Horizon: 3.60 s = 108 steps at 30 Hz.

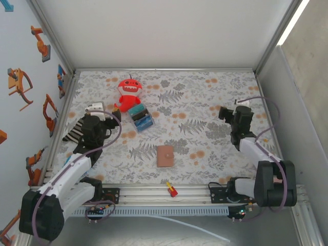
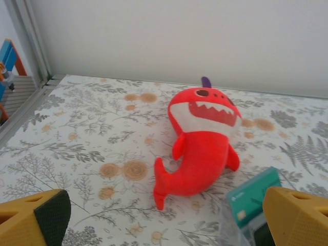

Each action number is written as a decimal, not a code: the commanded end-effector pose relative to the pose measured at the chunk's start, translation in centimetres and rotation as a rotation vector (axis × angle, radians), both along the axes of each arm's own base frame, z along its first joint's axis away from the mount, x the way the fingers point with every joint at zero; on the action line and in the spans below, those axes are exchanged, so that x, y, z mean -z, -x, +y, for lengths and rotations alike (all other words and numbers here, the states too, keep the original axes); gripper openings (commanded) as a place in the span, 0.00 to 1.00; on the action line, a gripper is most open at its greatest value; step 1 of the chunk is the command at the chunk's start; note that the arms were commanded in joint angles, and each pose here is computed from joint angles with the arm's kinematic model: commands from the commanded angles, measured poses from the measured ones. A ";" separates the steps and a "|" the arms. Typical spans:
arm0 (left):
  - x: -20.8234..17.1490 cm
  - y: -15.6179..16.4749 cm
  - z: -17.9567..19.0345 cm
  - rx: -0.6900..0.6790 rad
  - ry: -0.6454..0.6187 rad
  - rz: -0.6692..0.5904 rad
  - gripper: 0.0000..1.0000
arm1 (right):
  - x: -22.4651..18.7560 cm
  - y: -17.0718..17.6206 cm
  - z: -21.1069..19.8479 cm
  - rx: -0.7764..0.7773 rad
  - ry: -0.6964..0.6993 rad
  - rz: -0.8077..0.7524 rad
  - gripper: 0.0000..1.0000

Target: Take the credit cards out of the card holder

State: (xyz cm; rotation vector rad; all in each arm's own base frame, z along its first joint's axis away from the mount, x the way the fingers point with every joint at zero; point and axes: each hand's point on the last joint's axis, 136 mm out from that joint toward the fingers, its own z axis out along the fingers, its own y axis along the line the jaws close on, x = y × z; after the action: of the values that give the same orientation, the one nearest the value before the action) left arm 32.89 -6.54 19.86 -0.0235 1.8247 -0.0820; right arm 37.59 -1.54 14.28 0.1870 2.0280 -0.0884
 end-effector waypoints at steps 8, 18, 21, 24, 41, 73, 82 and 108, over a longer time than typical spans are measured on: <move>2.8 4.6 -2.8 0.042 -0.076 0.090 0.97 | -1.5 5.0 4.6 0.009 0.033 0.166 1.00; 3.0 6.2 -4.9 0.109 0.034 0.089 0.97 | 0.5 11.1 12.0 -0.112 -0.066 0.323 1.00; 3.8 6.8 -5.3 0.130 0.097 0.122 0.97 | 1.8 12.7 14.8 -0.165 -0.097 0.381 0.99; 4.6 7.5 -5.0 0.119 0.138 0.155 0.97 | 2.9 13.8 17.9 -0.234 -0.130 0.450 0.97; 3.2 9.1 1.5 -0.170 0.262 0.056 0.97 | 6.4 17.2 28.1 -0.323 -0.352 0.674 0.94; 4.5 8.9 0.4 -0.121 0.242 0.129 0.97 | 11.6 19.9 32.0 -0.337 -0.119 0.827 0.94; 4.5 8.6 0.1 -0.120 0.236 0.142 0.97 | 12.9 21.0 32.3 -0.340 -0.081 0.867 0.94; 3.3 7.5 -0.7 -0.156 0.331 0.283 0.97 | 8.9 18.8 32.3 -0.499 -0.063 0.600 0.65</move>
State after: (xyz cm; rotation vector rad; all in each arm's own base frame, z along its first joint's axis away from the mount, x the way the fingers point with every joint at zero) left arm 25.30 -6.45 16.12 -0.4153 2.0342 -0.2195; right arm 17.74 29.97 3.65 -0.3202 2.7230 0.1998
